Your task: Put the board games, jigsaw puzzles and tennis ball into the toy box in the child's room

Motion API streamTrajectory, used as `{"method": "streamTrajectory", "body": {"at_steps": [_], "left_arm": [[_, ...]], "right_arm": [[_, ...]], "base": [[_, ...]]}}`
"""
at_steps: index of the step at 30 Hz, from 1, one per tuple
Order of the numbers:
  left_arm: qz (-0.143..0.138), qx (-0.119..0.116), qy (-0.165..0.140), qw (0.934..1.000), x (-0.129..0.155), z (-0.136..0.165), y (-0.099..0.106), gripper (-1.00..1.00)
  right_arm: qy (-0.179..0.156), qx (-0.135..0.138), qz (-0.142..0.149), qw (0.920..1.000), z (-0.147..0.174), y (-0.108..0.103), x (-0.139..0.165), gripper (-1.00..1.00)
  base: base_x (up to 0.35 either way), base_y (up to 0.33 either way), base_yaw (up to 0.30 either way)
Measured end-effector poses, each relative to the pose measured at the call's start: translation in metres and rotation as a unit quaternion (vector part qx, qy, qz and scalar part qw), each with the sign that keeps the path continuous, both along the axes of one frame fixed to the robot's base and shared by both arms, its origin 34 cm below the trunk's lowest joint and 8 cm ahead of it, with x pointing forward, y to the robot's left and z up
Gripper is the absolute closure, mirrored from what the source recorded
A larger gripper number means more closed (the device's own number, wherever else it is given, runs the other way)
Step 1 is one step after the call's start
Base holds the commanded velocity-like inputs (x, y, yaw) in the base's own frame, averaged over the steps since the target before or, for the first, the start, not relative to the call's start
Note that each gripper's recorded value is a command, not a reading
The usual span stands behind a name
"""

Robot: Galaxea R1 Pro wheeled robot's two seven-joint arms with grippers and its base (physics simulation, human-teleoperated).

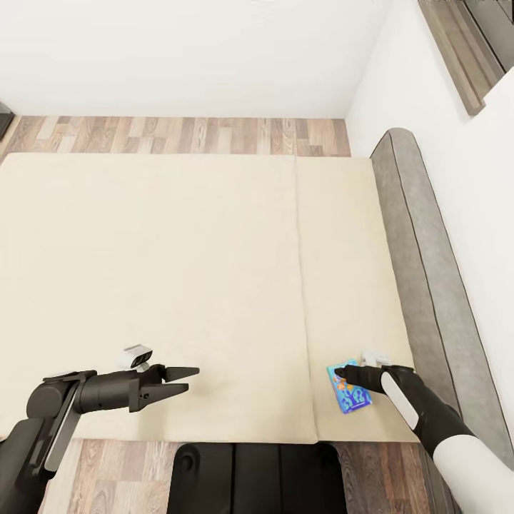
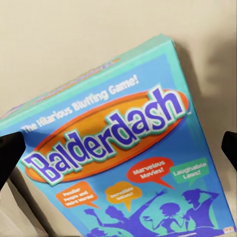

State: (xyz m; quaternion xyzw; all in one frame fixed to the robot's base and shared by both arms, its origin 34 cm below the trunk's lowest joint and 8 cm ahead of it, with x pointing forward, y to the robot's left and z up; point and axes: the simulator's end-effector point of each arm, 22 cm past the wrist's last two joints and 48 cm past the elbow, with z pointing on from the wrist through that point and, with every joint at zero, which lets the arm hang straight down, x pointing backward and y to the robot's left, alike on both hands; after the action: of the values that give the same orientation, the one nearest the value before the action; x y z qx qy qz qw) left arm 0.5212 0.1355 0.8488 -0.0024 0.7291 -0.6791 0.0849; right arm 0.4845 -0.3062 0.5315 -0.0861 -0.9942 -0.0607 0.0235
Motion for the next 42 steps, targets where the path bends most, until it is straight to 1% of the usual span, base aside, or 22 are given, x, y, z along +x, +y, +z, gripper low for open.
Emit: {"method": "streamTrajectory", "body": {"at_steps": [1,2,4,8,36,42], "left_arm": [[0.0,0.0,0.0,1.0,0.0,0.0,0.0,-1.0],[0.0,0.0,0.0,1.0,0.001,0.0,0.0,-1.0],[0.0,0.0,-0.001,1.0,0.001,0.001,0.0,-1.0],[0.0,0.0,-0.003,1.0,0.001,0.002,0.0,-1.0],[0.0,0.0,-0.013,0.9999,0.004,0.011,0.0,-1.0],[0.0,0.0,-0.016,0.9999,0.005,0.013,0.0,-1.0]], "right_arm": [[0.004,0.009,-0.003,0.9999,-0.001,0.006,-0.004,-1.0],[0.002,0.024,-0.001,0.9997,-0.001,0.012,-0.003,-1.0],[-0.001,0.037,-0.005,0.9993,0.001,0.019,-0.002,-1.0],[-0.004,0.048,-0.005,0.9988,0.003,0.024,0.001,-1.0],[-0.011,0.053,-0.004,0.9985,0.011,0.029,0.008,-1.0],[-0.011,0.056,0.008,0.9983,0.013,0.034,0.008,-1.0]], "base": [[0.0,0.0,0.0],[0.0,0.0,0.0],[0.0,0.0,0.0],[0.0,0.0,0.0],[0.0,0.0,0.0],[0.0,0.0,0.0]]}}
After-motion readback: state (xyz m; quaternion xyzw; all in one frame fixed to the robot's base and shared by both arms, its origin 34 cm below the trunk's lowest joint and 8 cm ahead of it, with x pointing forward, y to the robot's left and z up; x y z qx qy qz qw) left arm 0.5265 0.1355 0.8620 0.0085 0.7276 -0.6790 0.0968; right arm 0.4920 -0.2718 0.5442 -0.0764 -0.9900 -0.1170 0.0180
